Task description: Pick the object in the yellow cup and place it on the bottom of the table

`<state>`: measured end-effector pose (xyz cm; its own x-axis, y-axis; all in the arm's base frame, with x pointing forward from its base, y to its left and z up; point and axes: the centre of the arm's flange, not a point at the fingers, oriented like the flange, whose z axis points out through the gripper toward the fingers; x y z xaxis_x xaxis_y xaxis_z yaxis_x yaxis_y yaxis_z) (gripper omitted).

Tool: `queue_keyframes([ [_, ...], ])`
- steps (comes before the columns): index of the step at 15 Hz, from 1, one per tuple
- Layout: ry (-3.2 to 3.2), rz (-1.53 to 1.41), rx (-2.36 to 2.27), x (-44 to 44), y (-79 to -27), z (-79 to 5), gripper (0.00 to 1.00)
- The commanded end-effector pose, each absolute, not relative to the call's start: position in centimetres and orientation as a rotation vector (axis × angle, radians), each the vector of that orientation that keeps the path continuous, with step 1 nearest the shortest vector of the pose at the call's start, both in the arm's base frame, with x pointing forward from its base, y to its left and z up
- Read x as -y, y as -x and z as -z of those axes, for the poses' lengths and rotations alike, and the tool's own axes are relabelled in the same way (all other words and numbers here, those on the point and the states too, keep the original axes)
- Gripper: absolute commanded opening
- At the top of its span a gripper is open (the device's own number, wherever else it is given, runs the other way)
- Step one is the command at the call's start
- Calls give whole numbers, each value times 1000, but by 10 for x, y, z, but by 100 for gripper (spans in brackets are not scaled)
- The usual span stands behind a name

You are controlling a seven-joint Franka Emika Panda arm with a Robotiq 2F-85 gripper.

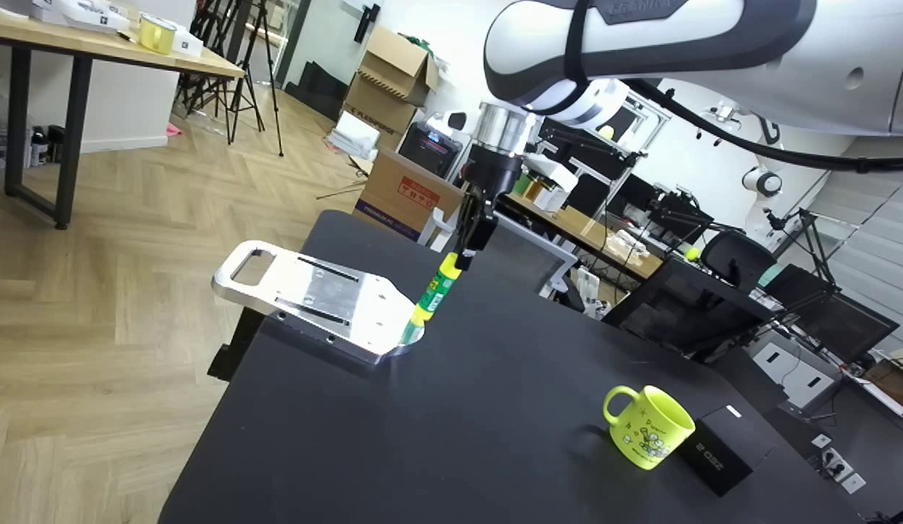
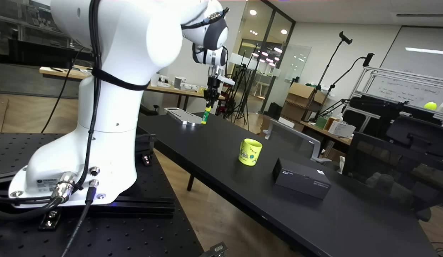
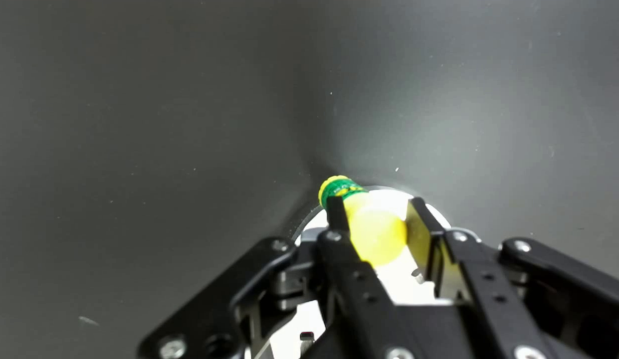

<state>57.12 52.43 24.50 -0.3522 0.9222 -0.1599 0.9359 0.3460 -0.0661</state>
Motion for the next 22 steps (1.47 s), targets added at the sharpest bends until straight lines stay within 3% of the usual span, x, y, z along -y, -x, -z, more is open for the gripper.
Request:
queue_keyframes([
  [1, -1699, 217, -2507, -533, -563, -250, 8],
  [13, -1512, 217, -2618, -588, -516, -246, 8],
  [14, -1518, 215, -2620, -589, -515, -246, 28],
  [15, -1511, 219, -2621, -589, -515, -246, 58],
  [17, -1503, 208, -2616, -588, -514, -250, 65],
  [22, -1490, 124, -2588, -583, -512, -282, 98],
])
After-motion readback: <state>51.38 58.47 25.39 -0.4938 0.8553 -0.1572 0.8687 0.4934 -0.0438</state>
